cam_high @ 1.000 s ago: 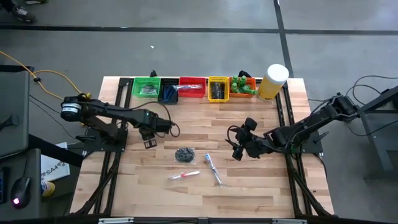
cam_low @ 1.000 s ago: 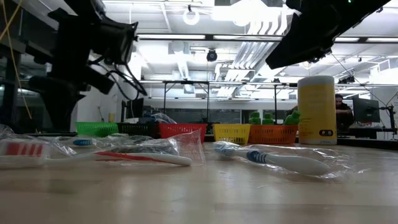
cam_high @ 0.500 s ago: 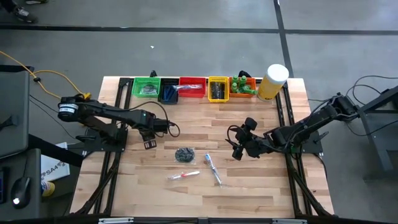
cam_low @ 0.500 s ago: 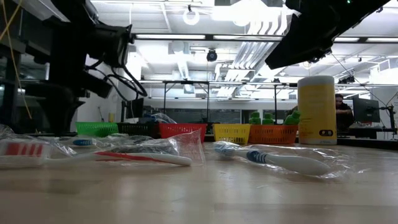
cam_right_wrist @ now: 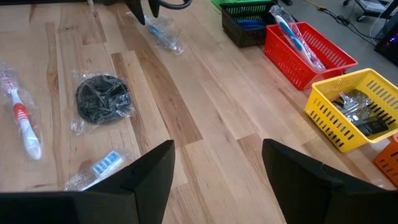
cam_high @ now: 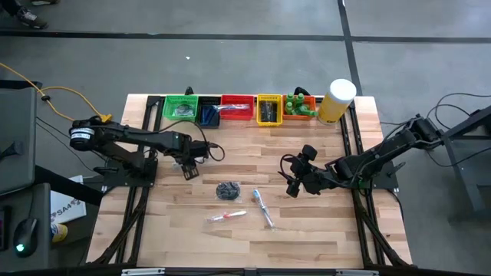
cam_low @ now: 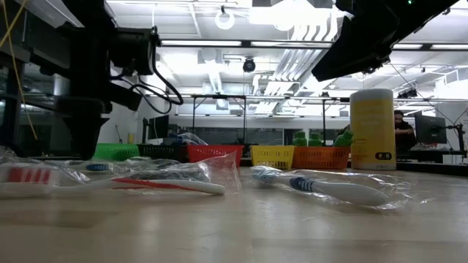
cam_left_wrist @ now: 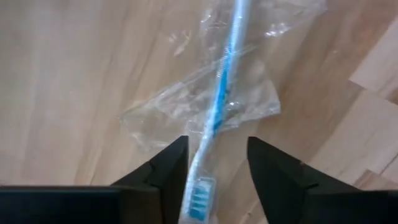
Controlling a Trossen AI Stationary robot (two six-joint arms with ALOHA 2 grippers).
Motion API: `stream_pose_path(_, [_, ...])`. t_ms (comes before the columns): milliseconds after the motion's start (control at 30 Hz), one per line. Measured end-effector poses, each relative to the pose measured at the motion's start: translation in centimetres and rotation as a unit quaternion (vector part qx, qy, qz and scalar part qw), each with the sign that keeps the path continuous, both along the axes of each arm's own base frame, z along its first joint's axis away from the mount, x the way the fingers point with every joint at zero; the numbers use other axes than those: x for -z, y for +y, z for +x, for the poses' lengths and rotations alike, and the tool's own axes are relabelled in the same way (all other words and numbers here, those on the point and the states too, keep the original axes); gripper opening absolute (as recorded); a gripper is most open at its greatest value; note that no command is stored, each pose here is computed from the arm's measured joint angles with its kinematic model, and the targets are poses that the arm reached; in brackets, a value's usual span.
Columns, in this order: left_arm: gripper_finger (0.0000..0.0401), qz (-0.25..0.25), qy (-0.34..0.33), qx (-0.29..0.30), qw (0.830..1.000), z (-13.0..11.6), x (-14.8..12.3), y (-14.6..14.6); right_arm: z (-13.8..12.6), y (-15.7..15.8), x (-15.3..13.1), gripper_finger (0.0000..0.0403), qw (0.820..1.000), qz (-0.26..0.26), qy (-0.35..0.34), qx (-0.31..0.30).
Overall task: Pick & Place Travel size toiletries
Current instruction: Put the blue toothbrush into the red basket
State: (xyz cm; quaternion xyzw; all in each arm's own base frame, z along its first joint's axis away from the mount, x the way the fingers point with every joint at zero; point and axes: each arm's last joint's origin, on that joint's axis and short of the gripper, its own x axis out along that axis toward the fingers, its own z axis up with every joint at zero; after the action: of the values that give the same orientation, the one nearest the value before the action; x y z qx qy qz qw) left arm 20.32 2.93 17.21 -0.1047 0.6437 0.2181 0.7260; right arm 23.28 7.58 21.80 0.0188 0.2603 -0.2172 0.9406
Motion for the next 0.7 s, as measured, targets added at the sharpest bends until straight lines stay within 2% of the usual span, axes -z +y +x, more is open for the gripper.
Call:
stream_pose_path(100, [0.0189,-0.001,0.002,-0.004,1.0,0.1,0.2,0.5,0.0,0.0,0.0,0.0236,1.0,0.0,0.0,0.0])
stream_pose_path(200, [0.0198,-0.015,-0.01,0.001,1.0,0.4,0.4,0.9,0.0,0.0,0.0,0.0236,1.0,0.0,-0.001,0.0])
stream_pose_path(400, [0.0185,-0.028,-0.004,0.021,0.999,1.1,1.3,1.2,0.0,0.0,0.0,0.0236,1.0,0.0,-0.001,0.0])
stream_pose_path(700, [0.0161,-0.034,0.032,0.009,0.999,1.5,2.7,1.3,0.0,0.0,0.0,0.0236,1.0,0.0,-0.001,0.0])
